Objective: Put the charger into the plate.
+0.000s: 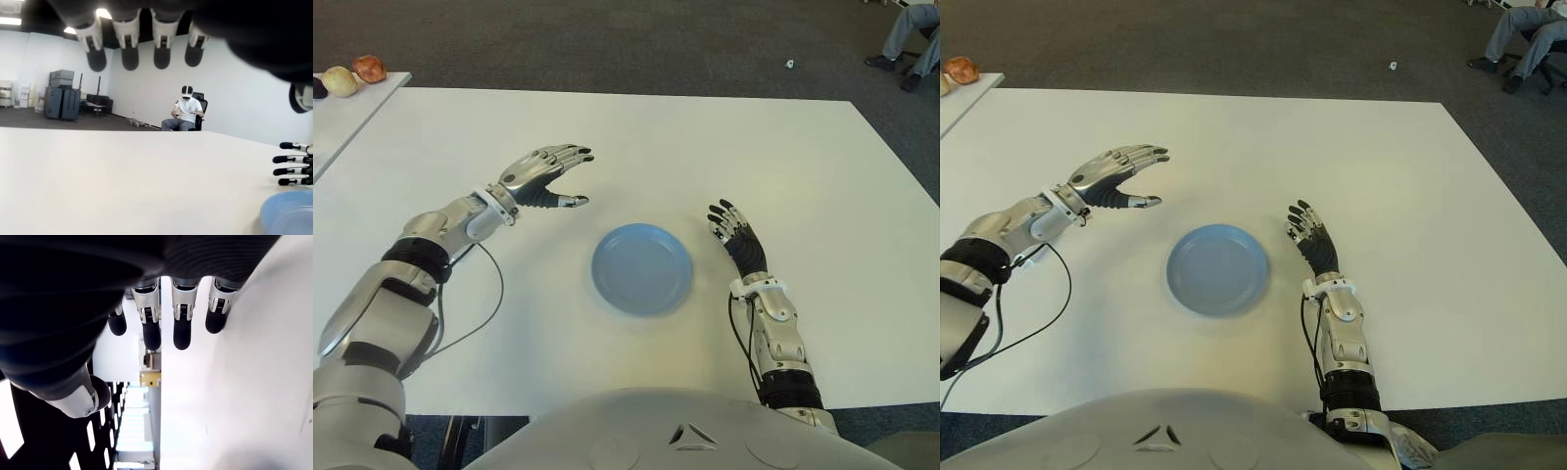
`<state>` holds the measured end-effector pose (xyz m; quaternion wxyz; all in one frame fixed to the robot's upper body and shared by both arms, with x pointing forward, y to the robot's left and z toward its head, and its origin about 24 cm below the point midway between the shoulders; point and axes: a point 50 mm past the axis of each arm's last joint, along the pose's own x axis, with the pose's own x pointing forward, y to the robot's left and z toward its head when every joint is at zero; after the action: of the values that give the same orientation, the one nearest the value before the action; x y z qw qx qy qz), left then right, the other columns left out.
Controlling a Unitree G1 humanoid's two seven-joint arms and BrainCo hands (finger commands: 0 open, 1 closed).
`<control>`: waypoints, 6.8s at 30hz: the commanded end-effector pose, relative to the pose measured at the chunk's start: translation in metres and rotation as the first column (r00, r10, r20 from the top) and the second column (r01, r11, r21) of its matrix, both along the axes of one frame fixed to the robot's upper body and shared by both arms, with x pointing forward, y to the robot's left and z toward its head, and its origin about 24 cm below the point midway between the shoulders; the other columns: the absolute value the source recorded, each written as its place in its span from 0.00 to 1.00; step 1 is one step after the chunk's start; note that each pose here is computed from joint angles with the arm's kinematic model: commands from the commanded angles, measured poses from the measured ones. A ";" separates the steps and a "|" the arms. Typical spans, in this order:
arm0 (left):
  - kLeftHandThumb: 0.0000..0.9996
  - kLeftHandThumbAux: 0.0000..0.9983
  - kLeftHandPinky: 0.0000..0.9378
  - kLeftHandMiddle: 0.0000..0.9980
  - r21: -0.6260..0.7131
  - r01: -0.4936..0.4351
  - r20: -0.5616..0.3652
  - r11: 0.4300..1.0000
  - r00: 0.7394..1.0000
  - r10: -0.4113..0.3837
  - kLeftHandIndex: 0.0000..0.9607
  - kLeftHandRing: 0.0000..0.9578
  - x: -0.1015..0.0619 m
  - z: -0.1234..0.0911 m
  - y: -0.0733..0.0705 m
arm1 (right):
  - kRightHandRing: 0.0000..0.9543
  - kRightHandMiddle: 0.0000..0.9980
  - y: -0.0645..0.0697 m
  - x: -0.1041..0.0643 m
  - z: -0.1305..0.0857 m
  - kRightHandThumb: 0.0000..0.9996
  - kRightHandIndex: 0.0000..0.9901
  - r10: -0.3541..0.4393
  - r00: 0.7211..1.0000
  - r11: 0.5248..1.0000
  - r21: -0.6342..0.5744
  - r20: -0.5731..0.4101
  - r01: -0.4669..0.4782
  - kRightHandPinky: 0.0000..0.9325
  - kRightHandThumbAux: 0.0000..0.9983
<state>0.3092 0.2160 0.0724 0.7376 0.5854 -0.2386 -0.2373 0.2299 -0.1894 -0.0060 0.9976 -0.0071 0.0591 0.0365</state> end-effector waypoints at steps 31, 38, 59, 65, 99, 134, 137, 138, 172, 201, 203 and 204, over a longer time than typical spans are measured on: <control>0.32 0.27 0.00 0.00 -0.012 -0.466 -0.028 0.885 0.884 0.466 0.00 0.00 -0.108 0.095 0.117 | 0.11 0.14 0.004 -0.004 -0.010 0.00 0.01 -0.032 0.999 0.999 -0.006 -0.016 0.032 0.04 0.62; 0.34 0.30 0.00 0.00 -0.008 -0.511 -0.007 0.860 0.860 0.511 0.00 0.00 -0.128 0.102 0.128 | 0.11 0.13 0.005 -0.004 -0.011 0.00 0.01 -0.030 0.999 1.000 -0.004 -0.016 0.030 0.04 0.63; 0.27 0.27 0.02 0.00 0.102 -0.509 -0.137 0.854 0.844 0.519 0.00 0.00 -0.150 0.057 0.121 | 0.11 0.14 0.005 -0.001 -0.010 0.00 0.02 -0.041 0.999 0.999 -0.013 -0.015 0.041 0.03 0.62; 0.27 0.26 0.02 0.00 0.079 -0.478 -0.178 0.875 0.856 0.484 0.00 0.00 -0.152 0.047 0.109 | 0.11 0.14 0.004 0.000 -0.008 0.00 0.01 -0.040 0.999 0.999 -0.015 -0.011 0.040 0.04 0.62; 0.18 0.56 0.08 0.02 0.154 -0.604 -0.253 0.782 0.741 0.622 0.00 0.04 -0.112 -0.044 0.106 | 0.12 0.15 0.001 -0.001 -0.003 0.00 0.02 -0.035 0.999 0.999 0.001 0.009 0.035 0.04 0.61; 0.08 0.53 0.03 0.00 0.057 -0.745 -0.470 0.665 0.567 0.676 0.00 0.00 -0.123 -0.061 0.112 | 0.12 0.15 -0.009 -0.007 0.006 0.00 0.01 -0.045 0.999 0.999 -0.001 0.016 0.045 0.05 0.62; 0.08 0.52 0.03 0.00 0.048 -0.747 -0.479 0.664 0.566 0.671 0.00 0.00 -0.123 -0.061 0.111 | 0.13 0.16 -0.009 -0.007 0.006 0.00 0.01 -0.044 0.999 0.999 -0.001 0.017 0.044 0.06 0.62; 0.08 0.52 0.03 0.00 0.046 -0.747 -0.482 0.663 0.565 0.670 0.00 0.00 -0.123 -0.062 0.111 | 0.13 0.16 -0.009 -0.007 0.006 0.00 0.01 -0.045 0.999 0.999 -0.001 0.016 0.045 0.06 0.62; 0.14 0.48 0.21 0.08 0.098 -0.726 -0.408 0.680 0.594 0.693 0.01 0.12 -0.124 -0.065 0.107 | 0.15 0.17 -0.012 -0.010 0.010 0.00 0.03 -0.046 0.998 0.999 -0.002 0.034 0.046 0.10 0.62; 0.42 0.19 0.14 0.08 0.123 -0.655 -0.311 0.746 0.688 0.655 0.06 0.08 -0.122 -0.060 0.102 | 0.15 0.18 -0.013 -0.009 0.013 0.00 0.05 -0.050 0.998 0.999 -0.009 0.045 0.051 0.10 0.63; 0.42 0.19 0.14 0.08 0.125 -0.654 -0.307 0.746 0.689 0.656 0.06 0.08 -0.122 -0.060 0.102 | 0.16 0.19 -0.013 -0.009 0.013 0.00 0.05 -0.049 0.998 0.999 -0.011 0.045 0.050 0.09 0.63; 0.42 0.19 0.17 0.08 0.125 -0.654 -0.306 0.746 0.690 0.656 0.06 0.09 -0.122 -0.060 0.102 | 0.16 0.19 -0.013 -0.009 0.013 0.00 0.05 -0.049 0.998 0.999 -0.012 0.045 0.050 0.09 0.63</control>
<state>0.1912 0.3168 0.0173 0.8085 0.5783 0.0993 -0.0452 0.2226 -0.2006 0.0107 0.9994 -0.0198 0.0250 0.0167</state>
